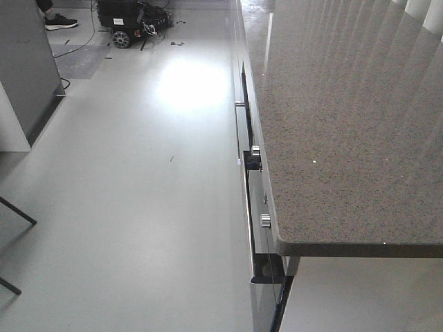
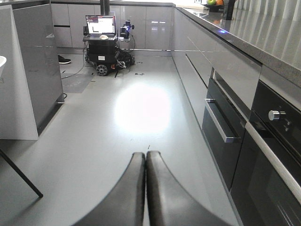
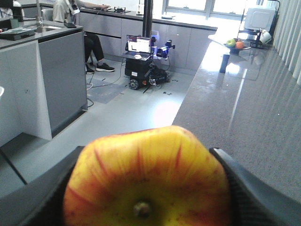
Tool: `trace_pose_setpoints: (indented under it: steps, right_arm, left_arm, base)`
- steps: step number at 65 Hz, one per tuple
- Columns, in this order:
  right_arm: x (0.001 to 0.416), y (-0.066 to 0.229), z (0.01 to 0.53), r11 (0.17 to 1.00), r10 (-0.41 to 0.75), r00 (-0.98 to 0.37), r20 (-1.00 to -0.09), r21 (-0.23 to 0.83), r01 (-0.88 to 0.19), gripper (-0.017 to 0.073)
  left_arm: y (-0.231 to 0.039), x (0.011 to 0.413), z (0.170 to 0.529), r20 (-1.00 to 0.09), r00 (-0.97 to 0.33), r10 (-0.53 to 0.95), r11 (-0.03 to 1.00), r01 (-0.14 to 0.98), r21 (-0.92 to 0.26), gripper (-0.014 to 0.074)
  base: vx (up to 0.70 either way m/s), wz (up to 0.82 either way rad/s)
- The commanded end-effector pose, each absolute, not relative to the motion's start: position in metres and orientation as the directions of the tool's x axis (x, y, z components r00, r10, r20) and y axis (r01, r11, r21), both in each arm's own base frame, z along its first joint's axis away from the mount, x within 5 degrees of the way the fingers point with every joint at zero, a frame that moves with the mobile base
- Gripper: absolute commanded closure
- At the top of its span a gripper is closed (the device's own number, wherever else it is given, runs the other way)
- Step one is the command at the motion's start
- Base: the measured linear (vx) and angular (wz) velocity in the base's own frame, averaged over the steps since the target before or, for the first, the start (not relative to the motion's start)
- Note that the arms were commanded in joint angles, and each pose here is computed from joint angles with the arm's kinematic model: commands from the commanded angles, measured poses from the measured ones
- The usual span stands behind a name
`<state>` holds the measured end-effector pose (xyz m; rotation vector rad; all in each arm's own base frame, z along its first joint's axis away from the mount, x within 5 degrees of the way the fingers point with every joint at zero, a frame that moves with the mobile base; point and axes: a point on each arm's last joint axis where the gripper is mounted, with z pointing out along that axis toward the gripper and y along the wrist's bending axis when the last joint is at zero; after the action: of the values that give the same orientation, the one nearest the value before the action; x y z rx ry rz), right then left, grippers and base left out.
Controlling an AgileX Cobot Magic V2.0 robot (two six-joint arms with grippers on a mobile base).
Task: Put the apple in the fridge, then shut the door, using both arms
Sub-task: 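Hold the apple in the right gripper and retract the arm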
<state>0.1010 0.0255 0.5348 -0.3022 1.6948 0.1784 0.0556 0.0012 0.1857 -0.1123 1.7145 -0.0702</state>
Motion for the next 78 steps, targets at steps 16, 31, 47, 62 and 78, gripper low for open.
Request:
trace_pose_setpoints:
  steps: [16, 31, 47, 62, 78]
  right_arm:
    - [0.0905, 0.0266, 0.5461, 0.953, -0.078, -0.055, -0.995, -0.058, -0.299, 0.0482]
    - [0.0905, 0.0266, 0.5461, 0.953, -0.078, -0.055, -0.995, -0.058, -0.299, 0.0482]
    - [0.0905, 0.0266, 0.5461, 0.953, -0.078, -0.055, -0.995, -0.058, -0.299, 0.0482]
    - [0.0905, 0.0266, 0.5461, 0.953, -0.078, -0.055, -0.995, -0.058, -0.299, 0.0482]
    - [0.0905, 0.0266, 0.5461, 0.953, -0.078, -0.055, -0.995, -0.058, -0.299, 0.0482]
  left_arm:
    - [0.0009, 0.0546, 0.199, -0.992, -0.039, -0.123, 0.992, -0.019, -0.122, 0.0599]
    - [0.0009, 0.0546, 0.199, -0.992, -0.039, -0.123, 0.992, -0.019, -0.122, 0.0599]
    - [0.0009, 0.0546, 0.199, -0.992, -0.039, -0.123, 0.992, -0.019, -0.122, 0.0599]
    - [0.0009, 0.0546, 0.199, -0.992, -0.039, -0.123, 0.992, -0.019, -0.122, 0.0599]
    - [0.0009, 0.0546, 0.199, -0.992, -0.039, -0.123, 0.992, -0.019, -0.122, 0.0599]
  base:
    - [0.0, 0.0]
    - [0.0, 0.0]
    - [0.0, 0.0]
    - [0.0, 0.0]
    - [0.0, 0.0]
